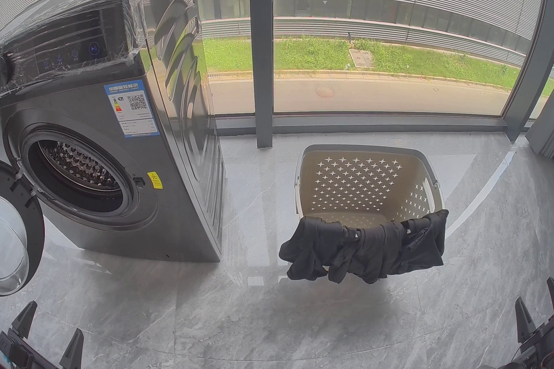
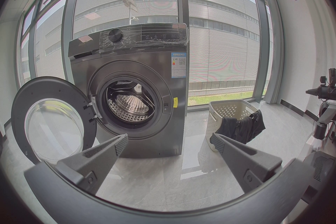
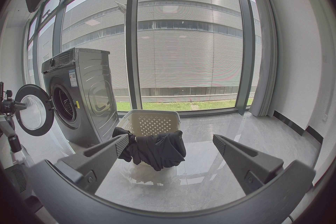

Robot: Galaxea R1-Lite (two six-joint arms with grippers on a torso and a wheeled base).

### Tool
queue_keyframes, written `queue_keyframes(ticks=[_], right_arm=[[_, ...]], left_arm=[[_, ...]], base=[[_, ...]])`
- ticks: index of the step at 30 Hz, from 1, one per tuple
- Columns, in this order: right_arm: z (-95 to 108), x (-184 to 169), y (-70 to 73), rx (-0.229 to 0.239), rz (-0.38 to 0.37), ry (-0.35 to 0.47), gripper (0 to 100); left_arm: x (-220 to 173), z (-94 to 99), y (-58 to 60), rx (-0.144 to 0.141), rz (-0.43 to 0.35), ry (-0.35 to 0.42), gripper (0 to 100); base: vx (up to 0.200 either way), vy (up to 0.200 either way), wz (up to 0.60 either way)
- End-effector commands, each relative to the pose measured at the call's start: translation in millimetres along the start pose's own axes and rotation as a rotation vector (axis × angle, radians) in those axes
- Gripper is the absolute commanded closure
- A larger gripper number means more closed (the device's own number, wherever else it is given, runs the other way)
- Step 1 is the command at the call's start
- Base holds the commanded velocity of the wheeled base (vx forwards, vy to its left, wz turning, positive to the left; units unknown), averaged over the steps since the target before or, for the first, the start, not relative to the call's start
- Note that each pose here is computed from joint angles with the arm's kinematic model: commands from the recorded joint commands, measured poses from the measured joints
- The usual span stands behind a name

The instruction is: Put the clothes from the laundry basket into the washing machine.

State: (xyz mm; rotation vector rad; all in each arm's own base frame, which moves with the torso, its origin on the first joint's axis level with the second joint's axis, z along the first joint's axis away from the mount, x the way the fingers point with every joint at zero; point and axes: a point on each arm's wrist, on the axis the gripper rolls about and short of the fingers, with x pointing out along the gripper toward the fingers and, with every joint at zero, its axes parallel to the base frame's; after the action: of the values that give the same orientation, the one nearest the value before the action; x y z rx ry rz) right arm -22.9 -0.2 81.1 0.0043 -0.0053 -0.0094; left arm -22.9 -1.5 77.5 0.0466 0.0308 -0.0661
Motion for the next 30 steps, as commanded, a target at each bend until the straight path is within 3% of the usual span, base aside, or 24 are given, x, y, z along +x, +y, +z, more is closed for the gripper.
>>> queue_keyframes(ticks=[1, 8, 30], right_arm=[[-5.2, 0.0, 0.0, 0.0, 0.0, 0.001, 0], [-5.2, 0.0, 0.0, 0.0, 0.0, 0.001, 0], [-5.2, 0.0, 0.0, 0.0, 0.0, 0.001, 0]], left_arm=[[0.1, -5.3, -0.3, 0.0, 0.001, 0.0, 0], [0.1, -5.3, -0.3, 0.001, 0.001, 0.0, 0], [0.1, -5.3, -0.3, 0.001, 0.001, 0.0, 0]], base=[[0.0, 0.0, 0.0], [0.0, 0.0, 0.0], [0.0, -0.2, 0.0]])
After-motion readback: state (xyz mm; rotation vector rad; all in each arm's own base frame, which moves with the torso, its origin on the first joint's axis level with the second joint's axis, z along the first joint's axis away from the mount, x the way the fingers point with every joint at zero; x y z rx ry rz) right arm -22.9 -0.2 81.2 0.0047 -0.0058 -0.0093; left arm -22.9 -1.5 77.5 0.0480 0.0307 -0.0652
